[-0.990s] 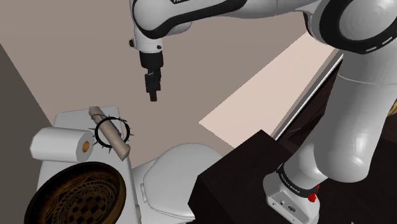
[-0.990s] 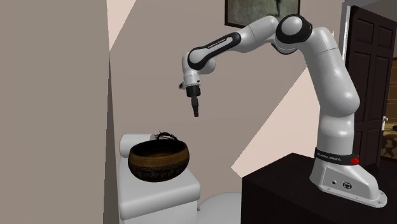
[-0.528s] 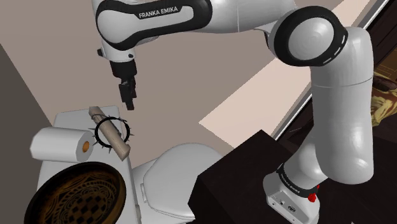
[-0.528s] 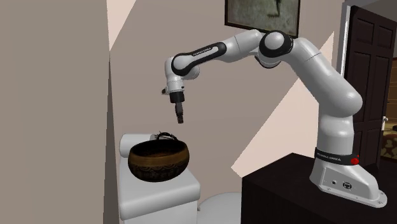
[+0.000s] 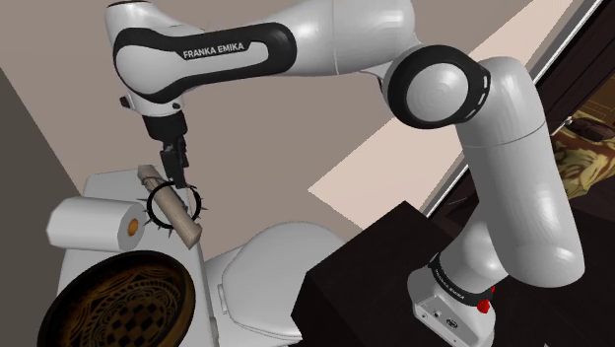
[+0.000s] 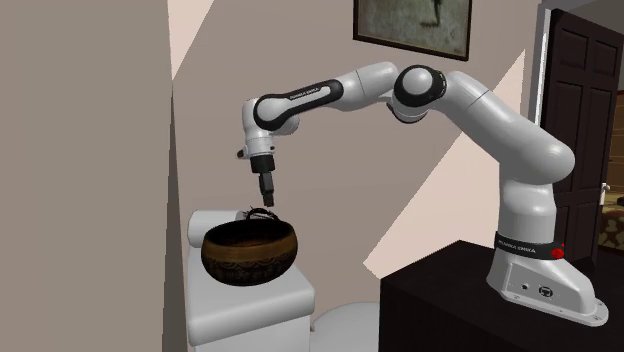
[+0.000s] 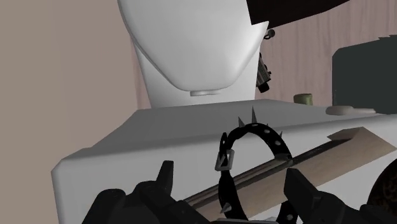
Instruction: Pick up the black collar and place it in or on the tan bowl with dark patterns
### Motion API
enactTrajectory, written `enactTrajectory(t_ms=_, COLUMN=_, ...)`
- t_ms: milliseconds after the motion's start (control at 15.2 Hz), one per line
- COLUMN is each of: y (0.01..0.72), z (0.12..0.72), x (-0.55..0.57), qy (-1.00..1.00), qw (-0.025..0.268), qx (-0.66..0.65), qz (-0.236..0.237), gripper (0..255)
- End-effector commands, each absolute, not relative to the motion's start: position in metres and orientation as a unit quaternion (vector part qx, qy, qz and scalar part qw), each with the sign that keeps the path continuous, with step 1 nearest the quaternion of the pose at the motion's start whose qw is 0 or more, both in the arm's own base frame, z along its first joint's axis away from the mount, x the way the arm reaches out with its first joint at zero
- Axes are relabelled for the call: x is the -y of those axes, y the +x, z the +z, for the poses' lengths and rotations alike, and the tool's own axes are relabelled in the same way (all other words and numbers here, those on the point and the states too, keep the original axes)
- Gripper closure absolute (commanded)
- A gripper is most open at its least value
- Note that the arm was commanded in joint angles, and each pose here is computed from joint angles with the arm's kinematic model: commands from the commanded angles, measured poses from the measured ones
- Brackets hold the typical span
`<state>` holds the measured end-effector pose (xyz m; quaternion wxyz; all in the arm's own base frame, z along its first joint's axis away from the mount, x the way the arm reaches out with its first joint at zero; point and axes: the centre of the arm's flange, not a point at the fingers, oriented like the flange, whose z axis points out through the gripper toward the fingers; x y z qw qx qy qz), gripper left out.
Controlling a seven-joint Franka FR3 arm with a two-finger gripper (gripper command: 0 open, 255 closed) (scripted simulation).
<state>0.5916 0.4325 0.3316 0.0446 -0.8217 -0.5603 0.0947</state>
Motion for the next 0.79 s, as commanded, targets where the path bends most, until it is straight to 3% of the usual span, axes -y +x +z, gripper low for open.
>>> enactTrajectory(t_ms=0, y=0.59, z=0.321, x=-0.432, qy=-0.821, qw=0.044, qx=0.561, qz=0.094, gripper=0)
enactTrajectory(t_ms=660, y=0.587, z=0.308, x=-0.432, qy=-0.821, qw=0.044, qx=0.561, qz=0.094, gripper=0)
enactTrajectory(t_ms=726, y=0.587, z=0.308, x=-0.432, qy=-0.821, qw=0.044, qx=0.561, qz=0.094, gripper=255)
